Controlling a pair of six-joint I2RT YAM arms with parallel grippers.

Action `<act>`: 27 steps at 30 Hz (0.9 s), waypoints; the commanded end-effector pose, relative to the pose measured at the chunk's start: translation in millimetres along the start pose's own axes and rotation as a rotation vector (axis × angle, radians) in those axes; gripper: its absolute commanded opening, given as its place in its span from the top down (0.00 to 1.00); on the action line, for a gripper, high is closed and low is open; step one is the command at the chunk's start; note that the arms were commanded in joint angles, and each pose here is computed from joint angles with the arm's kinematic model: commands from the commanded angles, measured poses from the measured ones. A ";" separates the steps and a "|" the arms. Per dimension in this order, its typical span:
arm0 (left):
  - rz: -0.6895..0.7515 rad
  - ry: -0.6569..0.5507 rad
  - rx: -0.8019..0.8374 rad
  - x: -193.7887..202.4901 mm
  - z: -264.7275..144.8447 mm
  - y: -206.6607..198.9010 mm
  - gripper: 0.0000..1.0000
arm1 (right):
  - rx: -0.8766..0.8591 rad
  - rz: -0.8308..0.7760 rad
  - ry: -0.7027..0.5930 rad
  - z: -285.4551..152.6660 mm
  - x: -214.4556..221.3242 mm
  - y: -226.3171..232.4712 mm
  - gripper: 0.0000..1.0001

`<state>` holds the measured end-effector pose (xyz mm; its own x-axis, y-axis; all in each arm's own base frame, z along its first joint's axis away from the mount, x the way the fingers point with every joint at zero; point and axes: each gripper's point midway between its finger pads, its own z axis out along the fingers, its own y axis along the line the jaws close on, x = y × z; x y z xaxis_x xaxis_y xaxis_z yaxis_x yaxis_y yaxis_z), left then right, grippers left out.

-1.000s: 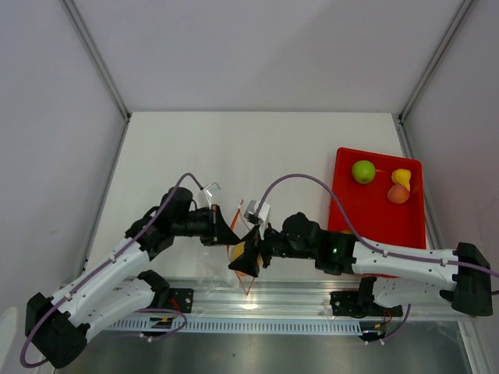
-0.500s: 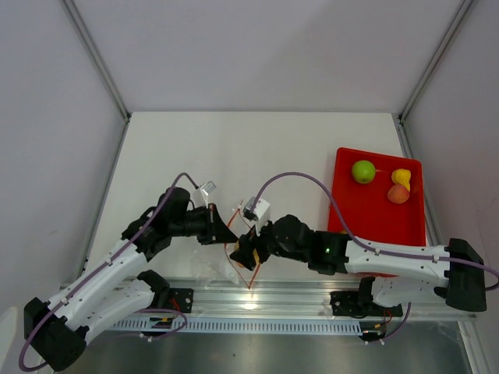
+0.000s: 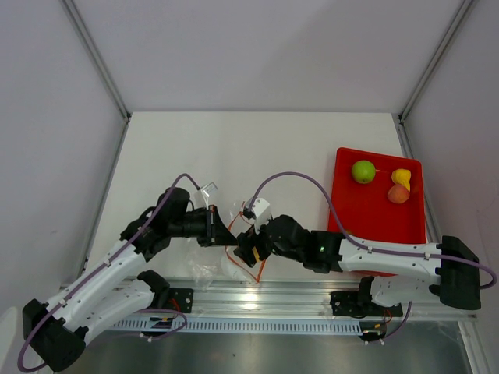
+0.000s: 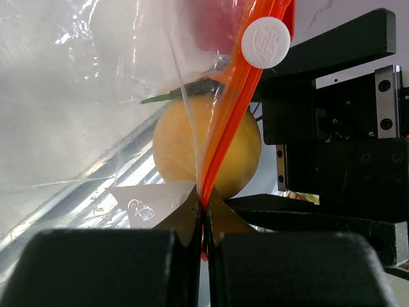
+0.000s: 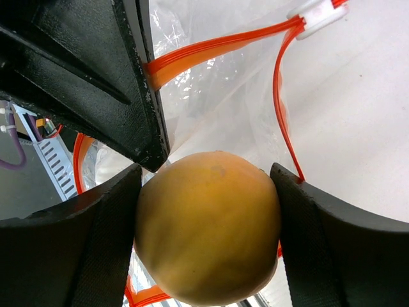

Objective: Place the food in the zip-top bag and seal the zipper
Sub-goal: Place the fake fruit in the zipper food storage bag.

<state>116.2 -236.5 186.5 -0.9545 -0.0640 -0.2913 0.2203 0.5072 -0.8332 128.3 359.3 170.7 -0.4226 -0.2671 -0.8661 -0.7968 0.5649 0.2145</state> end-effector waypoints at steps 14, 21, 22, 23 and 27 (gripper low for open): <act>0.046 -0.005 0.064 -2.7 -5.9 -19.7 0.99 | -0.046 0.020 -0.127 -24.3 -40.0 17.0 0.06; 0.044 -0.004 0.065 -2.5 -4.8 -18.3 0.99 | 0.028 0.070 -0.186 -43.2 -54.0 1.5 0.06; 0.046 -0.003 0.066 -2.1 -4.4 -17.8 0.99 | 0.075 0.086 -0.207 -47.0 -58.4 -7.0 0.06; 0.044 -0.002 0.063 -1.7 -3.8 -16.3 0.99 | 0.100 0.098 -0.211 -49.4 -58.9 -11.8 0.06; 0.040 0.003 0.065 0.0 -2.5 -14.2 0.99 | 0.167 0.131 -0.227 -59.6 -61.7 -25.5 0.02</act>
<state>115.1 -236.8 187.1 -0.9555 -0.0592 -0.2889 0.2215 0.5026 -0.8356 136.9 327.8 226.8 -0.3993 -0.0863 -0.9128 -0.7200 0.6459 0.2538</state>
